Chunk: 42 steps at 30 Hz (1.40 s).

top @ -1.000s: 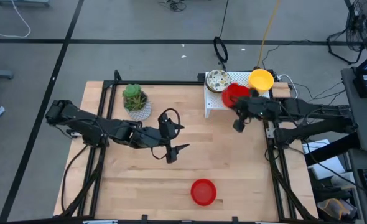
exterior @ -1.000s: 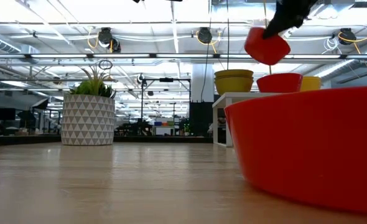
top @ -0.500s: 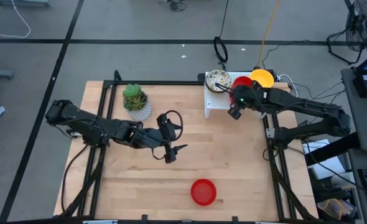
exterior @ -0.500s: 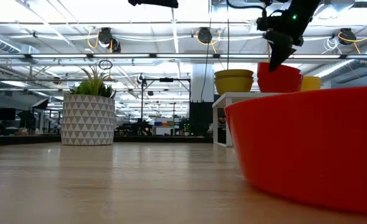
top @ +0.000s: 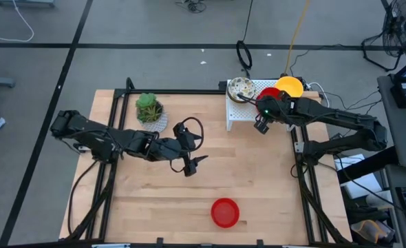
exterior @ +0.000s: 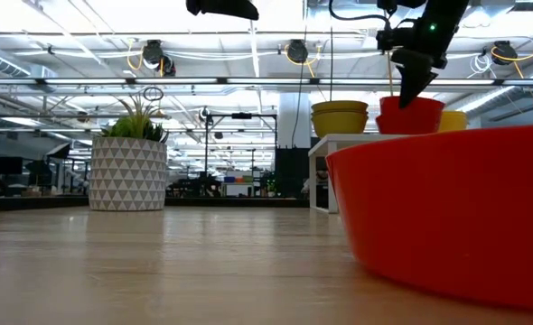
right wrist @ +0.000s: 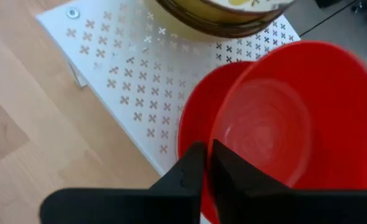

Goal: Pick & Place Mini bowls
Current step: Stack the red bowl on top of the red bowl on the shelf

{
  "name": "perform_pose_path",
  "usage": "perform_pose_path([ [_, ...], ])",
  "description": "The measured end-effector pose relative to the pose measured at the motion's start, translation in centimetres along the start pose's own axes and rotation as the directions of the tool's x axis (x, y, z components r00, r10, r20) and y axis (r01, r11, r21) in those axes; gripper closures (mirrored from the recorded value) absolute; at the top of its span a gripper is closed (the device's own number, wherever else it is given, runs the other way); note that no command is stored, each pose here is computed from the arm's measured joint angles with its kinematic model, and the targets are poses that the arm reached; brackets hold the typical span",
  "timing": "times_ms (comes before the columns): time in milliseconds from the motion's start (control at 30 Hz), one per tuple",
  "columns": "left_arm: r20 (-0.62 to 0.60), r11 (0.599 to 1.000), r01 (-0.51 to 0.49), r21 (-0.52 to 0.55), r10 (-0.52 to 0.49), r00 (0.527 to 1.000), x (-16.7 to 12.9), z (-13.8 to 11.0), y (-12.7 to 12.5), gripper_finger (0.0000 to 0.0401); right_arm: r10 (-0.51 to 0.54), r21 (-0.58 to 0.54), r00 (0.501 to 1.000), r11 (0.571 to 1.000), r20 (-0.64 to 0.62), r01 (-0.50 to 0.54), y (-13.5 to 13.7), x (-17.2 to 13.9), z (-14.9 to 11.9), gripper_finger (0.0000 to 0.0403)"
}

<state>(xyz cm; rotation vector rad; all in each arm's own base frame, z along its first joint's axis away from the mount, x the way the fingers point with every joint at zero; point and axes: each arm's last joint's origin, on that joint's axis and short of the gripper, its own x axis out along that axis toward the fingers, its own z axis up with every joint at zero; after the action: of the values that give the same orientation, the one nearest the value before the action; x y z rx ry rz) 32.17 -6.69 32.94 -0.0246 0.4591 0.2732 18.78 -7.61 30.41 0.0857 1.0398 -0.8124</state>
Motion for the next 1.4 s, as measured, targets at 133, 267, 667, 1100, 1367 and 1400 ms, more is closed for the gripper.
perform_pose_path([
  [133, 0.0, 1.0, -0.003, -0.002, 0.003, 1.0, 0.0, 0.0, 0.1, 0.0052, 0.003, -0.029, 1.0, 1.0, 0.001, -0.003, 0.1, -0.1, -0.1, 0.0358],
  [267, -0.005, 1.0, -0.003, -0.006, 0.003, 1.0, 0.0, 0.0, 0.1, 0.0052, 0.027, -0.063, 0.998, 0.998, 0.057, -0.024, 0.4, -0.8, 0.0, 0.0318],
  [667, -0.069, 0.999, -0.017, -0.042, 0.014, 0.997, 0.0, -0.7, 0.2, 0.0052, 0.693, -0.182, 0.689, 0.72, 0.21, -0.669, 3.7, -5.4, -1.2, 0.0286],
  [1100, -0.2, 0.989, 0.018, -0.15, -0.048, 0.979, -1.0, -2.3, -1.2, 0.0052, 0.838, -0.4, 0.506, 0.544, 0.206, -0.738, 14.6, -2.1, -9.7, 0.0283],
  [1367, -0.196, 0.981, 0.042, -0.188, -0.079, 0.977, -1.4, -2.5, -2.0, 0.0052, 0.812, -0.426, 0.571, 0.563, 0.125, -0.708, 18.5, -1.7, -11.6, 0.0267],
  [1400, -0.195, 0.98, 0.041, -0.192, -0.079, 0.978, -1.4, -2.4, -2.0, 0.0052, 0.808, -0.399, 0.578, 0.571, 0.116, -0.718, 18.8, -1.5, -11.7, 0.0266],
])
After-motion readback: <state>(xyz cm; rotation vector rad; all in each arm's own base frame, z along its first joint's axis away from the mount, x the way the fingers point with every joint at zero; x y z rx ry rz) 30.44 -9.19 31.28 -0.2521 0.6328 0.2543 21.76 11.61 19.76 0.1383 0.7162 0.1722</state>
